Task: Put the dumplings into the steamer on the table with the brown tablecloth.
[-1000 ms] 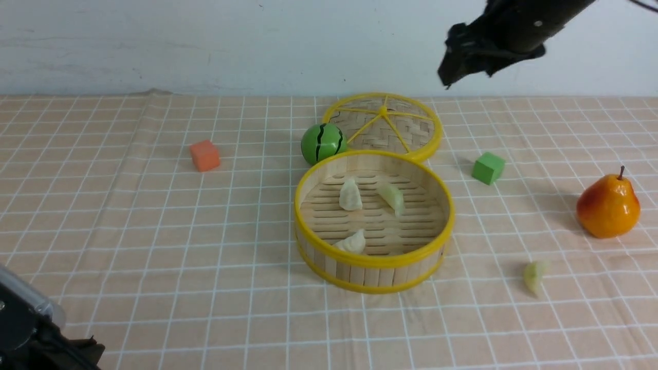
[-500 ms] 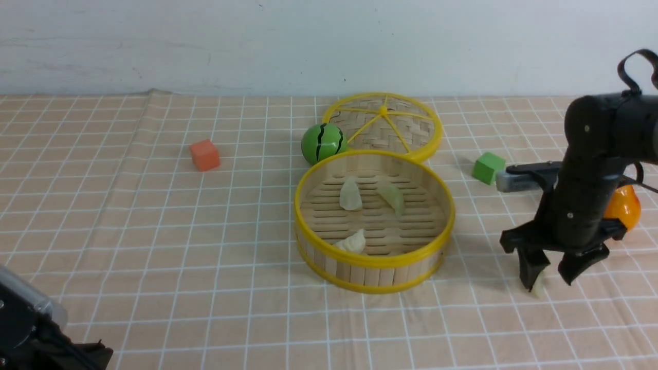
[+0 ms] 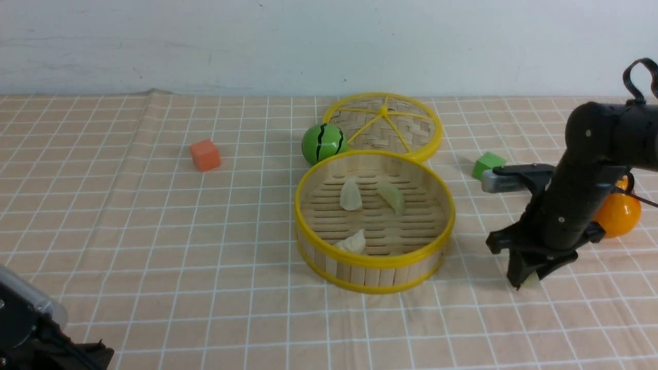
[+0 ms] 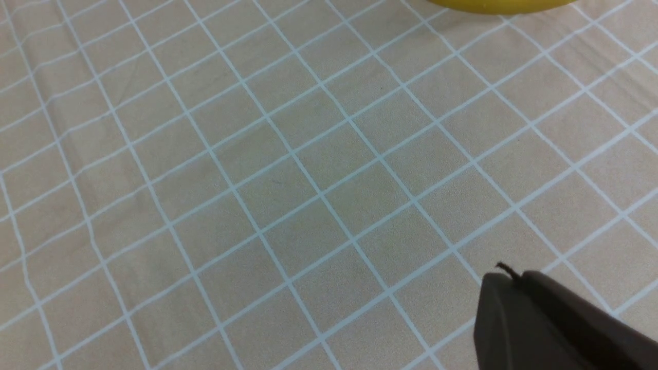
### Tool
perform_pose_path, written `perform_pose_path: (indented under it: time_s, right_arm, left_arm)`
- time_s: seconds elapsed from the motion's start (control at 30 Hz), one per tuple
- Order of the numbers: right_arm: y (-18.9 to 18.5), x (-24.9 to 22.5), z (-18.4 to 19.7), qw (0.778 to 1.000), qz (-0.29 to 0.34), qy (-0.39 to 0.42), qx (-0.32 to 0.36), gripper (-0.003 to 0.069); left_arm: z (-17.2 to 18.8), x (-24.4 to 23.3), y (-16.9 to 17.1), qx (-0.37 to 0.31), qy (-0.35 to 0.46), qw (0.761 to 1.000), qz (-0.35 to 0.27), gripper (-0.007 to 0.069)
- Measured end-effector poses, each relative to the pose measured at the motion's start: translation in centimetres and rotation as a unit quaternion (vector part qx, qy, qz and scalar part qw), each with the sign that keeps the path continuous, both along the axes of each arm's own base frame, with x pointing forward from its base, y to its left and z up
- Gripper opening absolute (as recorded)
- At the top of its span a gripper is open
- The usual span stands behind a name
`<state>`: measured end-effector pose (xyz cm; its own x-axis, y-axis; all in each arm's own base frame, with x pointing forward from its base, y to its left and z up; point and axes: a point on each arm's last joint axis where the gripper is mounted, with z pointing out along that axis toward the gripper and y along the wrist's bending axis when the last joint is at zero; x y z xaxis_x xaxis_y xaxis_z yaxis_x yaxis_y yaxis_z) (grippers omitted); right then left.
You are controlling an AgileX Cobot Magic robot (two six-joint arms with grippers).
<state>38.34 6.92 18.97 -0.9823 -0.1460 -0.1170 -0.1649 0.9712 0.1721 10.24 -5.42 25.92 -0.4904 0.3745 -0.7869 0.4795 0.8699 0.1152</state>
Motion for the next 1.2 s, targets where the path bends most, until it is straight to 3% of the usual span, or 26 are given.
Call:
perform_pose_path:
  time_s: [0.13, 0.23, 0.37, 0.53, 0.67, 0.7, 0.73, 0.83, 0.9, 0.93, 1.07, 1.1, 1.17, 1.2]
  right_arm:
    - [5.3, 0.0, 6.0, 0.99, 0.089, -0.082, 0.079, 0.0202]
    - [9.0, -0.3, 7.8, 0.974, 0.14, -0.137, 0.113, 0.0202]
    - [12.5, 0.0, 6.6, 0.954, 0.204, -0.192, 0.103, 0.0202]
    - [12.7, 1.4, 2.6, 0.962, 0.197, -0.171, 0.079, 0.0209]
    - [12.7, 1.9, 1.4, 0.968, 0.172, -0.165, 0.075, 0.0319]
    - [12.6, 2.0, 1.7, 0.97, 0.159, -0.17, 0.073, 0.0412]
    - [12.6, 2.0, 1.6, 0.97, 0.158, -0.169, 0.072, 0.0423]
    - [12.2, 1.8, 4.0, 0.973, 0.148, -0.167, 0.057, 0.0557]
    - [11.5, 1.1, 7.1, 0.973, 0.145, -0.176, 0.042, 0.0569]
    - [11.5, 1.1, 7.2, 0.973, 0.146, -0.174, 0.041, 0.0568]
    - [8.5, -4.0, 19.8, 0.937, 0.138, -0.32, 0.028, 0.0403]
    - [8.5, -4.0, 19.8, 0.937, 0.138, -0.32, 0.028, 0.0391]
    - [6.1, -8.7, 26.4, 0.897, 0.126, -0.422, 0.034, 0.0235]
    - [5.4, -10.3, 28.0, 0.887, 0.12, -0.444, 0.032, 0.0168]
  left_arm:
    - [0.1, 0.1, -0.1, -0.006, -0.007, 1.0, -0.003, 0.0018]
    - [0.1, 0.1, -0.1, -0.007, -0.009, 1.0, -0.003, 0.0019]
    - [0.1, 0.1, -0.1, -0.007, -0.009, 1.0, -0.003, 0.0022]
    - [0.1, 0.1, -0.1, -0.007, -0.009, 1.0, -0.003, 0.0025]
    - [0.1, 0.1, -0.1, -0.007, -0.009, 1.0, -0.003, 0.0025]
    - [0.2, 0.1, -0.1, -0.005, -0.011, 1.0, -0.004, 0.0025]
    - [0.2, 0.1, -0.1, -0.005, -0.012, 1.0, -0.004, 0.0025]
    - [0.2, 0.1, -0.1, -0.003, -0.015, 1.0, -0.005, 0.0029]
    - [0.2, 0.1, -0.1, -0.003, -0.016, 1.0, -0.005, 0.0032]
    - [0.2, 0.1, -0.1, -0.003, -0.016, 1.0, -0.005, 0.0033]
    - [0.2, 0.1, -0.1, -0.003, -0.016, 1.0, -0.005, 0.0039]
    - [0.2, 0.1, -0.1, -0.003, -0.016, 1.0, -0.005, 0.0039]
    - [0.2, 0.1, -0.1, -0.003, -0.016, 1.0, -0.005, 0.0039]
    - [0.2, 0.1, -0.1, -0.002, -0.015, 1.0, -0.005, 0.0039]
